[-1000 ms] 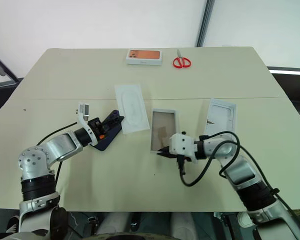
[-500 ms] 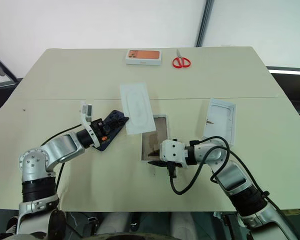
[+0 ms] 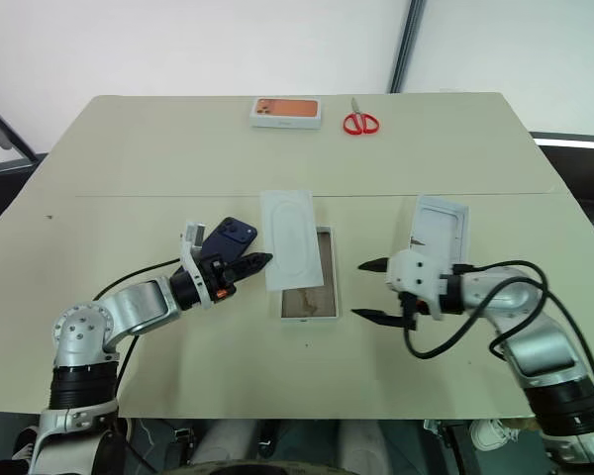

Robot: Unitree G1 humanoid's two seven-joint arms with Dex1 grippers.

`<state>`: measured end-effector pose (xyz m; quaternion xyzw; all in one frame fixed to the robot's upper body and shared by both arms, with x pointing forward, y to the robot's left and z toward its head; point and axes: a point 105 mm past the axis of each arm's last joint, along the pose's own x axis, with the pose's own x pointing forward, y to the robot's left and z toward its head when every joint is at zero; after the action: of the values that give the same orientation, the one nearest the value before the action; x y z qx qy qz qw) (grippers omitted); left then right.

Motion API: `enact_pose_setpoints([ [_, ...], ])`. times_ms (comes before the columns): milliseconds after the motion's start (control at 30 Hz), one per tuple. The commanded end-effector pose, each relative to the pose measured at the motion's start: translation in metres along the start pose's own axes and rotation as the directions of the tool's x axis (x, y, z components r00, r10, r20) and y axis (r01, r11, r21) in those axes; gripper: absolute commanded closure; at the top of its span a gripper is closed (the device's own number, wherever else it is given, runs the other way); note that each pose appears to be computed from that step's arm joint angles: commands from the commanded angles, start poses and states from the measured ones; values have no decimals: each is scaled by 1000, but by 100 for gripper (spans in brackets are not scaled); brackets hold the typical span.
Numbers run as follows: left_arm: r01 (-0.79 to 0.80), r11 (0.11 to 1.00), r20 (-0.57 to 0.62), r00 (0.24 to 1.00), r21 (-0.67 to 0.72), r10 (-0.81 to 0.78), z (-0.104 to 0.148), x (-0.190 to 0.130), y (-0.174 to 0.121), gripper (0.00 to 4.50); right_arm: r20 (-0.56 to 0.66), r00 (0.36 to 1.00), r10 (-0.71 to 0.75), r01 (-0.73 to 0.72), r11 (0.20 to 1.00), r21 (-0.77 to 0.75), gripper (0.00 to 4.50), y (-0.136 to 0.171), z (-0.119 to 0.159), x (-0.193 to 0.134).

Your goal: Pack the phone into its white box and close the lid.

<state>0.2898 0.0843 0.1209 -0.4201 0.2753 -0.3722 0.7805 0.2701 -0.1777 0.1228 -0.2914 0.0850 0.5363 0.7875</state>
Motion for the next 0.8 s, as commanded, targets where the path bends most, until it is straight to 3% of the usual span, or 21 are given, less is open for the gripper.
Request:
enact_pose_setpoints([
  [33, 39, 999, -18, 999, 11, -39, -2, 4, -7, 450, 91, 993, -74, 76, 997, -18, 56, -15, 17, -10],
  [133, 42, 999, -65, 997, 4, -42, -11, 9, -4, 450, 157, 981, -111, 112, 994, 3, 56, -20, 27, -11],
  [300, 40, 996, -59, 997, -85, -46, -23, 17, -1, 450, 142, 981, -131, 133, 991, 0, 56, -16, 19, -8],
  [500, 36, 999, -112, 993, -34, -40, -28, 15, -2, 450, 141, 981, -134, 137, 990, -18, 56, -18, 18, -4],
  [800, 16, 999, -95, 995, -42, -20, -26, 12, 2, 450, 131, 982, -135, 140, 990, -28, 56, -17, 13, -2],
])
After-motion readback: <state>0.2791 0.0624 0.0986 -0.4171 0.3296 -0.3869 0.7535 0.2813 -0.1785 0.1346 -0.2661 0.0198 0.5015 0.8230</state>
